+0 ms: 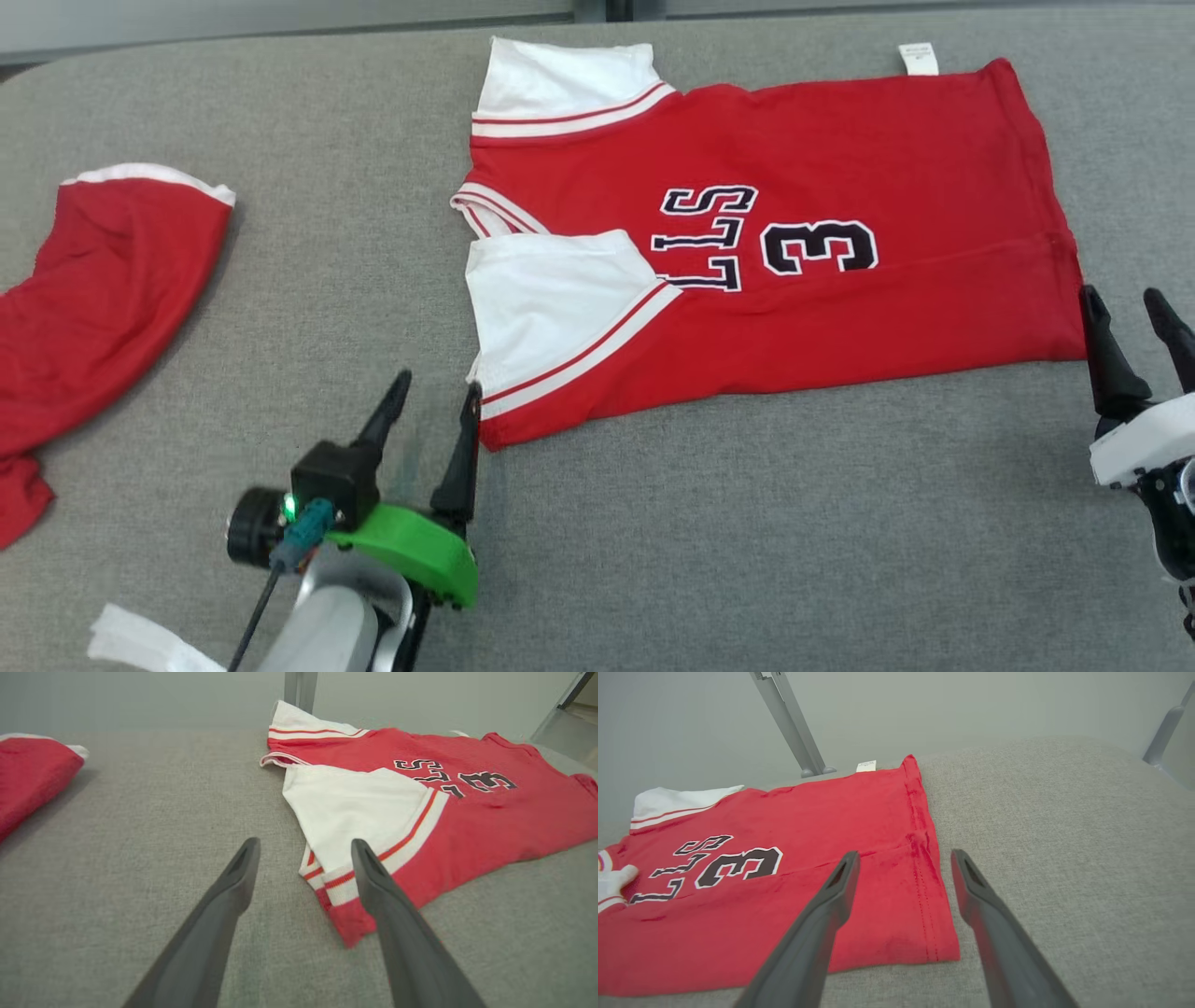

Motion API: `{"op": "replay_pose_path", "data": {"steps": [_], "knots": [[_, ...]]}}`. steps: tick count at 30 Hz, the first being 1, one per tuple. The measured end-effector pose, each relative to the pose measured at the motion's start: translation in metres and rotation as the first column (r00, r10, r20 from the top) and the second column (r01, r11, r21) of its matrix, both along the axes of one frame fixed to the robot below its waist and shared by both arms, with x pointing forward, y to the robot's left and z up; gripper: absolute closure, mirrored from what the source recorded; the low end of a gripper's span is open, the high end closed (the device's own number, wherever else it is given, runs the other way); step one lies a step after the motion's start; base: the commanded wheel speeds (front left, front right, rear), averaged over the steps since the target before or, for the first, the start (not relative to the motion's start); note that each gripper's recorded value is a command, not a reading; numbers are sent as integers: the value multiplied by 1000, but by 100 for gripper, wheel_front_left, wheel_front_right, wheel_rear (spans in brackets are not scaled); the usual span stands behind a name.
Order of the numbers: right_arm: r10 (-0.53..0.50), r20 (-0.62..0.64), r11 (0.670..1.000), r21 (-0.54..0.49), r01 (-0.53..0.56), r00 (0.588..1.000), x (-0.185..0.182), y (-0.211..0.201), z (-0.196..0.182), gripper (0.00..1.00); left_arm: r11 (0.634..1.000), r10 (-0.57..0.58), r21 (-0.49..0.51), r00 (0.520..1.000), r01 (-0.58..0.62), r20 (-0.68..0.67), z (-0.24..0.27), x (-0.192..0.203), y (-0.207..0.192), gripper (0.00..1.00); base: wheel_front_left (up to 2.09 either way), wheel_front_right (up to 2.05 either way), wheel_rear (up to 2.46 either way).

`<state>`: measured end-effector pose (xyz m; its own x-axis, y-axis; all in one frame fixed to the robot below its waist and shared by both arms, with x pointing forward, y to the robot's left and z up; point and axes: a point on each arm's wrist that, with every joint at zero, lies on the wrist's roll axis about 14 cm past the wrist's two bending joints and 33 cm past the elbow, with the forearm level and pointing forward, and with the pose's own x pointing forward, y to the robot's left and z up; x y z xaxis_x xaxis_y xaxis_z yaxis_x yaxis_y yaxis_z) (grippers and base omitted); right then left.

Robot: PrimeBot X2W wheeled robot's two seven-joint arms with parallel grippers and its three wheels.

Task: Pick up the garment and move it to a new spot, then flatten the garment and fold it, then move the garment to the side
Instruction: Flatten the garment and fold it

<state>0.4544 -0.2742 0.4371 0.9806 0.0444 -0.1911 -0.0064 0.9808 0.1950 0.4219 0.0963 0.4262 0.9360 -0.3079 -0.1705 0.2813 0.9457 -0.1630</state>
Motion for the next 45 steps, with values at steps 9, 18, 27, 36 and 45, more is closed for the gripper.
{"op": "replay_pose_path", "data": {"steps": [9,18,27,36,45], "knots": [[-31,24,999,17,30,999,-28,-5,12,0,988,68,-124,976,-96,-208,-28,-39,-12,0,0,0,0],[-40,-6,999,17,41,999,-26,-8,1,0,992,74,-83,962,-99,-264,-50,-26,-23,0,0,0,0],[-57,-57,998,15,58,997,-25,-9,-16,0,997,6,-74,961,-27,-277,-56,-25,-38,100,0,0,0],[-75,-118,997,-3,75,990,-15,-12,-32,0,999,-20,-42,980,12,-200,-42,-23,-36,100,0,0,0],[-75,-248,997,-28,70,966,-7,-11,-65,30,1000,-14,-19,978,10,-206,-45,-19,-27,100,0,0,0]]}}
